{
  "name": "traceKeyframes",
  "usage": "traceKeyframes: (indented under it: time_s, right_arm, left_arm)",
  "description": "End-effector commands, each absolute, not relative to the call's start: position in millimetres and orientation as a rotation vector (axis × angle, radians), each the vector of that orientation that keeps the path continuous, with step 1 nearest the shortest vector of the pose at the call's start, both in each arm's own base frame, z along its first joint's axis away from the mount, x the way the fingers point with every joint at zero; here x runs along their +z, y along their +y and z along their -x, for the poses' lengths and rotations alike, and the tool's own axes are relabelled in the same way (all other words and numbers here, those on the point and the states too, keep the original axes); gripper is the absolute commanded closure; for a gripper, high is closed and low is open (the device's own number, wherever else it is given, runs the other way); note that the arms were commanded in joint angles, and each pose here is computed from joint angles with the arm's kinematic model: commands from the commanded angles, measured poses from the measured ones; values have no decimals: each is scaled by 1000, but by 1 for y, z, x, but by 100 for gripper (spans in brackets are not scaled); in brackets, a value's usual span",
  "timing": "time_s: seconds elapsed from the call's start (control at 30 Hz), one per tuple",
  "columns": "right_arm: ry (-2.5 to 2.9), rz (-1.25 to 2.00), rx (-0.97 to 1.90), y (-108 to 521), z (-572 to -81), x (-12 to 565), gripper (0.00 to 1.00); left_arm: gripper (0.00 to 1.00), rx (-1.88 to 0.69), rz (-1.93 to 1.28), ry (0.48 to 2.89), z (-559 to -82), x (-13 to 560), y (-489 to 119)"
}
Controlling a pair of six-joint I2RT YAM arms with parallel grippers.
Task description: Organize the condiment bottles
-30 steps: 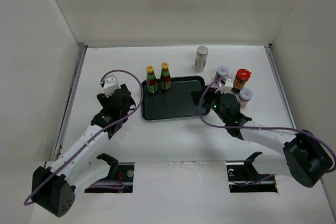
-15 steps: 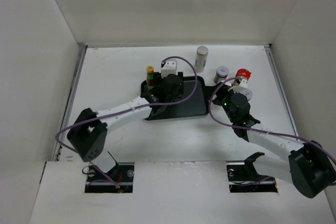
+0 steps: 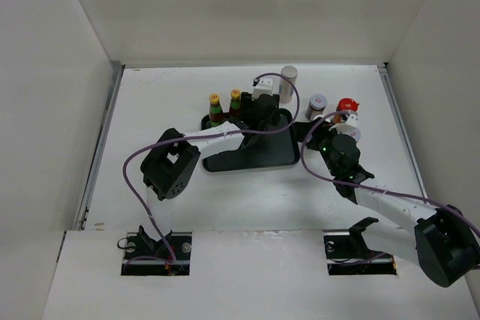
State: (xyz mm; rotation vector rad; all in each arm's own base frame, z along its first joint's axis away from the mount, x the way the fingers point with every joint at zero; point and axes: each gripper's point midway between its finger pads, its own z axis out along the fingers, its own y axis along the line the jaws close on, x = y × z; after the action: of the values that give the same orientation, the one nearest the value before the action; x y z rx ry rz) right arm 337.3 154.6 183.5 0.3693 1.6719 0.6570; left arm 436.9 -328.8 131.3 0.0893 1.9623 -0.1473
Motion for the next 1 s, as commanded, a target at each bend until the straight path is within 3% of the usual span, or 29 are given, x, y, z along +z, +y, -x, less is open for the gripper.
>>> traceKeyframes:
  time_s: [0.0,0.27,0.47,0.6,0.83,0.97]
  right_arm:
    - [1632,-379,669,154,-340,194,24]
    - [1629,-376,667,154,-341,195,24]
    - [1638,-360,666,158,-342,194,22]
    - [1629,-349,673,160,-340,198,21]
    - [1597,-292,717,172,-330,214,25]
    - [1561,-251,750,180,-321,232,36]
  left_arm:
    - [68,-278,37,1727,-469,226,-339]
    - [58,-223,32,1742,-479,210,-335]
    - [27,-214,30,1740,-474,211,-334]
    - [15,-244,28,1702,-468,229,-337]
    - [8,-308,36,1626,-456,274,-341]
    - [8,-382,38,1533,-436,323,-345]
